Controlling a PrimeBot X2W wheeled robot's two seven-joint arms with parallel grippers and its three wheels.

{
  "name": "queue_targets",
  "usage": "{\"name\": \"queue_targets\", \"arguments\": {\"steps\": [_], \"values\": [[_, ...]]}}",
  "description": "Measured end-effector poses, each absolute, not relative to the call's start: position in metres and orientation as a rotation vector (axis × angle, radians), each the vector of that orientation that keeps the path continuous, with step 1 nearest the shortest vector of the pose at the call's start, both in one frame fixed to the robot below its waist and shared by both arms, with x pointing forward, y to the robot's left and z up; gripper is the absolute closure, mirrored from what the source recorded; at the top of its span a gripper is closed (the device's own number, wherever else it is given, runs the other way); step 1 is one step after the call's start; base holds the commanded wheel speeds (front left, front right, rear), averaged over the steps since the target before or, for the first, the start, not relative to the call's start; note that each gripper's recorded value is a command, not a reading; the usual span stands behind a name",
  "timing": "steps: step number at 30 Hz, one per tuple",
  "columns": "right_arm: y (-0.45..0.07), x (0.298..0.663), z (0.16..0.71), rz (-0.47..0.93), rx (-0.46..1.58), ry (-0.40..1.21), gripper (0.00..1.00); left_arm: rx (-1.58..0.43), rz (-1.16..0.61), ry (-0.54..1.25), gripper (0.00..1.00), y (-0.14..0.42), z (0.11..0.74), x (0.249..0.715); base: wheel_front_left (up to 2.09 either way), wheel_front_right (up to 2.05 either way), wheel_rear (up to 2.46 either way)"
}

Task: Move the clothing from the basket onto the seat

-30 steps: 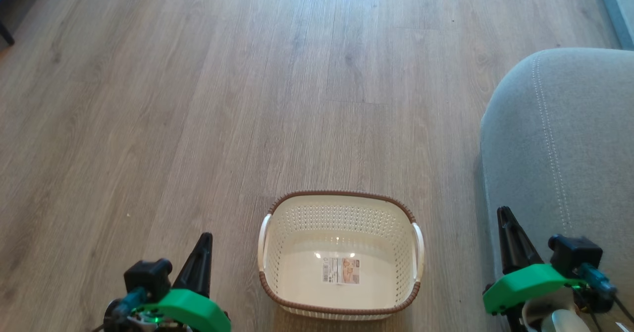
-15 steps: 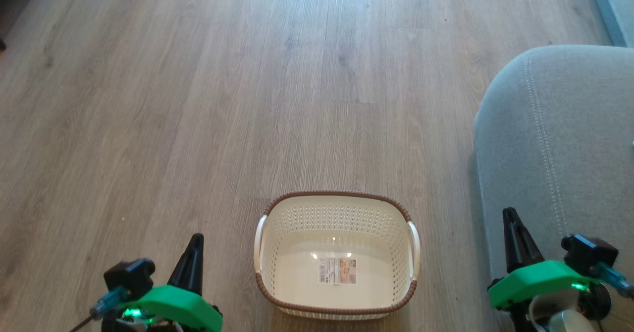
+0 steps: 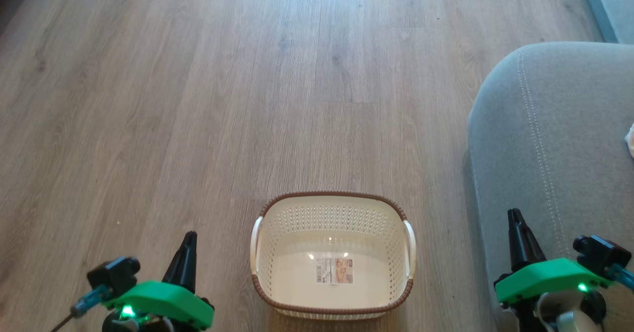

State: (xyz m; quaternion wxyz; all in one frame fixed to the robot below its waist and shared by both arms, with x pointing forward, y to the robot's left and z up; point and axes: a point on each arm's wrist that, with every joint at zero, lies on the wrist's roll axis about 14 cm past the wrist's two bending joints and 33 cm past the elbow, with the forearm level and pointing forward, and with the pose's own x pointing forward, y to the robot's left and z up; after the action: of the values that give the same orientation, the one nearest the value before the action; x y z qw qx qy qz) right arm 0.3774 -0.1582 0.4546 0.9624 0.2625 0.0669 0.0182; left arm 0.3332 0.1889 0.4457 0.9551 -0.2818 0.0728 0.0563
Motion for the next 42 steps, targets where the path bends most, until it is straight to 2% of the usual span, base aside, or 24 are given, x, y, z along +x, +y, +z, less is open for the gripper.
{"name": "queue_targets", "arguments": {"steps": [42], "values": [[-0.184, 0.376, 0.460, -0.076, 1.029, 0.128, 1.00, -1.046, 0.122, 0.151, 1.00, 0.191, 0.454, 0.353, 0.00, 0.00, 0.00]]}}
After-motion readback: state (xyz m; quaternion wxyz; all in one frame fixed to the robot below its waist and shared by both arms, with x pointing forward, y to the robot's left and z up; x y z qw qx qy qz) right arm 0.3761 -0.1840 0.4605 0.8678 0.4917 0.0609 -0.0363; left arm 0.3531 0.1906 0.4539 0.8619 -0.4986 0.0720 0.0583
